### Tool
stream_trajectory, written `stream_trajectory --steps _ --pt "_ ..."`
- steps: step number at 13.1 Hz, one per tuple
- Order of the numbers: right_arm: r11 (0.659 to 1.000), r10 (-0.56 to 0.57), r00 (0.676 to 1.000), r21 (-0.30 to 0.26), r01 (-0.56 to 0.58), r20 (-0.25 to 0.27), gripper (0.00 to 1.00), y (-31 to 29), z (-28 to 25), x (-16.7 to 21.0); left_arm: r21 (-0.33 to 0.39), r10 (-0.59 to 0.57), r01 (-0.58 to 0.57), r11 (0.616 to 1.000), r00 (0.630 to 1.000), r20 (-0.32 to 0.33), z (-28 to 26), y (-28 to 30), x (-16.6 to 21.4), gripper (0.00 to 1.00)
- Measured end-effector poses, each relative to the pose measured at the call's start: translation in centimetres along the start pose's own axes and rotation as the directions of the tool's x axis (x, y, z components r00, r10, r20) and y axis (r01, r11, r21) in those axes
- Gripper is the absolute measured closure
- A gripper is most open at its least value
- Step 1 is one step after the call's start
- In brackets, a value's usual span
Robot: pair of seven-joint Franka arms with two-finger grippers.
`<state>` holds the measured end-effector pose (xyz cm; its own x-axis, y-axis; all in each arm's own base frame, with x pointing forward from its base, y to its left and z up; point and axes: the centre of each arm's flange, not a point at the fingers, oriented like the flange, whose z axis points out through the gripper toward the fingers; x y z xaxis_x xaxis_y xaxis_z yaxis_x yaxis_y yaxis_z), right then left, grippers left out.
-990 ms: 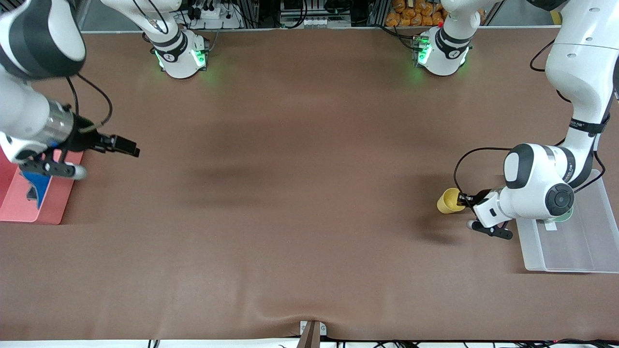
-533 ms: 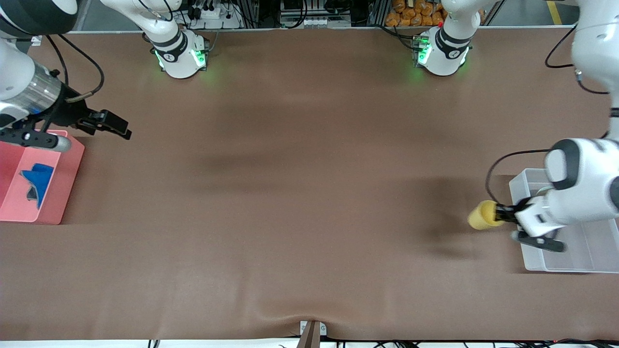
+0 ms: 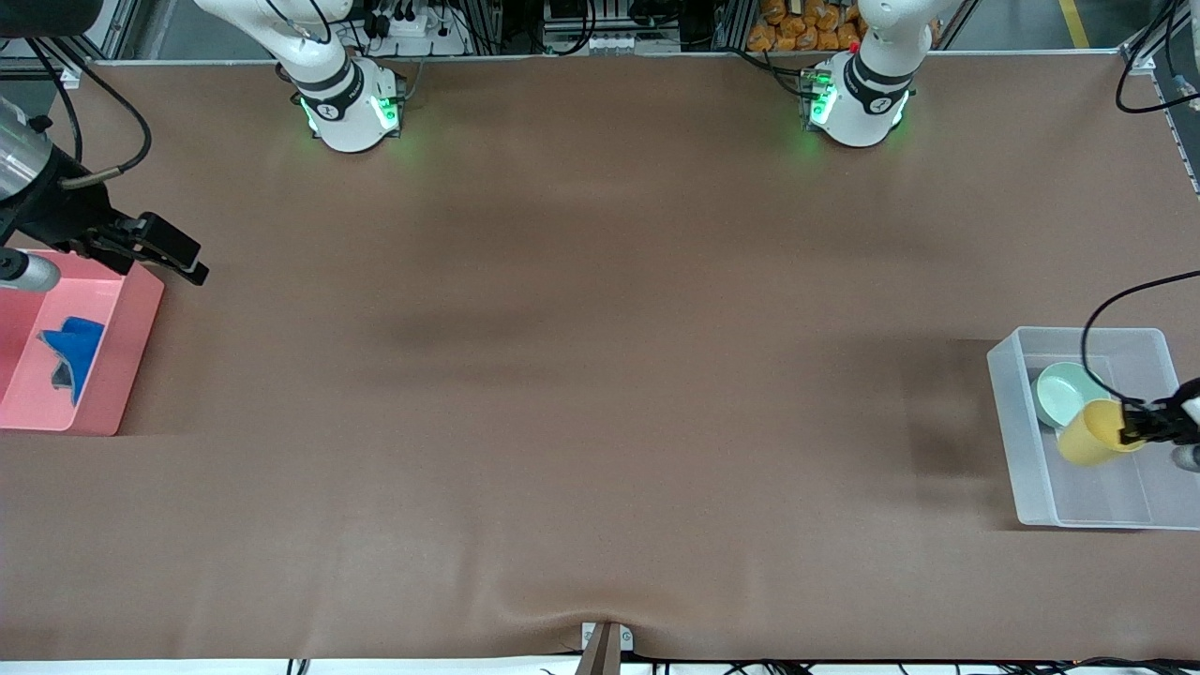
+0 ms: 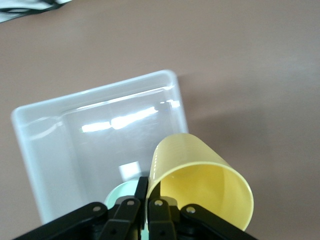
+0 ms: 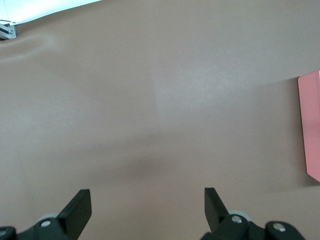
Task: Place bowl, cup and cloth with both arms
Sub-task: 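Lower the yellow cup into the clear bin beside the bowl and release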
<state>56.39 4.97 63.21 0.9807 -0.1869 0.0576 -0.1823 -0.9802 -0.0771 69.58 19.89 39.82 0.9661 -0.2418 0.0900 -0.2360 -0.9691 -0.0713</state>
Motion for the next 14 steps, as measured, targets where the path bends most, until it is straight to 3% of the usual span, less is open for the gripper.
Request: stream_trajectory --steps 4,6,14 --pt "1.000 -0.002 1.000 -0.004 0.002 0.014 0.00 0.0 0.1 -0.1 0.075 0.032 -0.029 0.997 0.999 -0.044 3.9 -6.3 -2.5 0.97" --pt "1.000 -0.002 1.000 -0.006 0.002 0.019 0.00 0.0 0.2 -0.2 0.057 0.066 -0.062 0.996 0.995 -0.071 6.6 -7.6 -3.0 0.97" --pt "1.000 -0.001 0.999 -0.010 0.002 0.033 0.00 0.0 0.3 -0.3 -0.053 0.081 -0.084 0.995 0.996 -0.047 14.4 -6.4 -3.3 0.97"
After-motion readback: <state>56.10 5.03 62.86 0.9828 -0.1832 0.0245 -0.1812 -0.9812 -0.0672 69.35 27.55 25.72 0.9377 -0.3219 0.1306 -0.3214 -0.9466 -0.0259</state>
